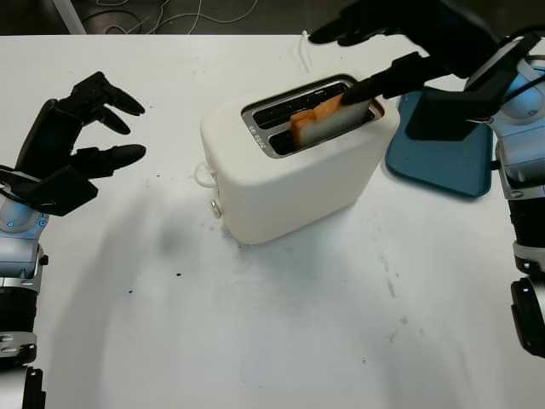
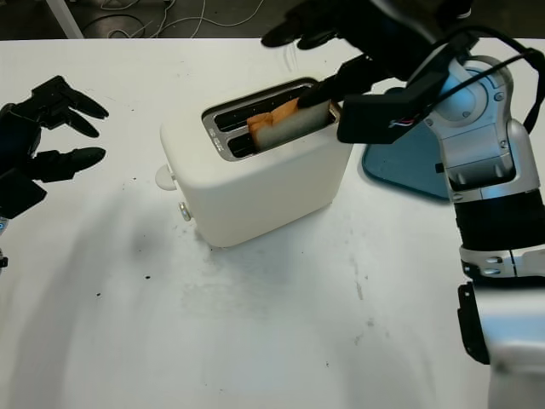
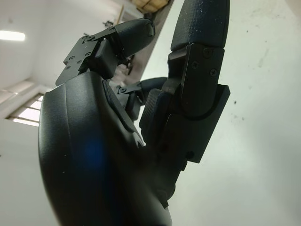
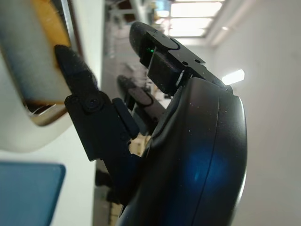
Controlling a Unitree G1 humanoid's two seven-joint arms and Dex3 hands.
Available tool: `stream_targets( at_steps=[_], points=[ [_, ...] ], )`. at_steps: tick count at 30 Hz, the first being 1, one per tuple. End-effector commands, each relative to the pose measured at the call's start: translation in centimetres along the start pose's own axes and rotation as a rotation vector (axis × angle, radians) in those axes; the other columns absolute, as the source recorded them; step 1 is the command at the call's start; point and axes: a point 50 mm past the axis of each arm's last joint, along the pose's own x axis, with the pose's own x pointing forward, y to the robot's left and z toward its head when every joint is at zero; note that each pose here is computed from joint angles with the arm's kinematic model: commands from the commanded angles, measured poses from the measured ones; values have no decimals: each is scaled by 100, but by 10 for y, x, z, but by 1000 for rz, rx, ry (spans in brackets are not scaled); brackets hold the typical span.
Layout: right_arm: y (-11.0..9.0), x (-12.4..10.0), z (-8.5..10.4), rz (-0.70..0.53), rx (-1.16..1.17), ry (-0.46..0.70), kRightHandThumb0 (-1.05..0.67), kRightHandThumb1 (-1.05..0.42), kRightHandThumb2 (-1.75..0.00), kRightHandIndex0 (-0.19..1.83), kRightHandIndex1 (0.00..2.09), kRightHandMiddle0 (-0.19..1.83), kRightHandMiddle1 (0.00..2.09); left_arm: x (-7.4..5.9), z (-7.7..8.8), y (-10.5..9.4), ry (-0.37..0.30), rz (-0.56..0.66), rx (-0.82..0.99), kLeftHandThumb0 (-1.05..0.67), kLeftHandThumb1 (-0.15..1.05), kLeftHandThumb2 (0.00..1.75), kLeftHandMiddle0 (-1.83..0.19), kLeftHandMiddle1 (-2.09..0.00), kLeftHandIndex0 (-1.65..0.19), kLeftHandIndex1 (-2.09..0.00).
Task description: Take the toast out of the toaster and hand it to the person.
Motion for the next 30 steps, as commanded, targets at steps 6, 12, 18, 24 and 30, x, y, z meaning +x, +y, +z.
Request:
stream_targets(
  at_steps=[6, 12, 18, 24, 30],
  points=[
    [-7, 2, 1, 94, -73, 2, -80, -70, -1, 83, 7, 77, 0, -3, -1, 0, -2, 13, -6, -105, 92, 27, -43, -139, -30, -130],
    [-15, 1, -1, 86, -23, 18, -79, -71, -1, 82, 7, 77, 0, -3, -1, 0, -3, 18, -6, -105, 92, 26, -43, -139, -30, -129],
    [-25, -2, -1, -30, -57, -5, -81, -67, 0, 86, 11, 79, 1, -3, -1, 0, -4, 17, -10, -105, 92, 26, -43, -138, -30, -129],
    [-34, -7, 0, -67, -54, -20, -75, -68, 0, 83, 8, 79, 1, -3, -1, -1, -5, 18, -18, -105, 92, 26, -44, -137, -31, -128],
    [-36, -9, 1, -72, -24, -26, -66, -66, 0, 84, 7, 79, 0, -3, -1, -1, -1, 17, -14, -105, 92, 26, -44, -137, -32, -128]
  ],
)
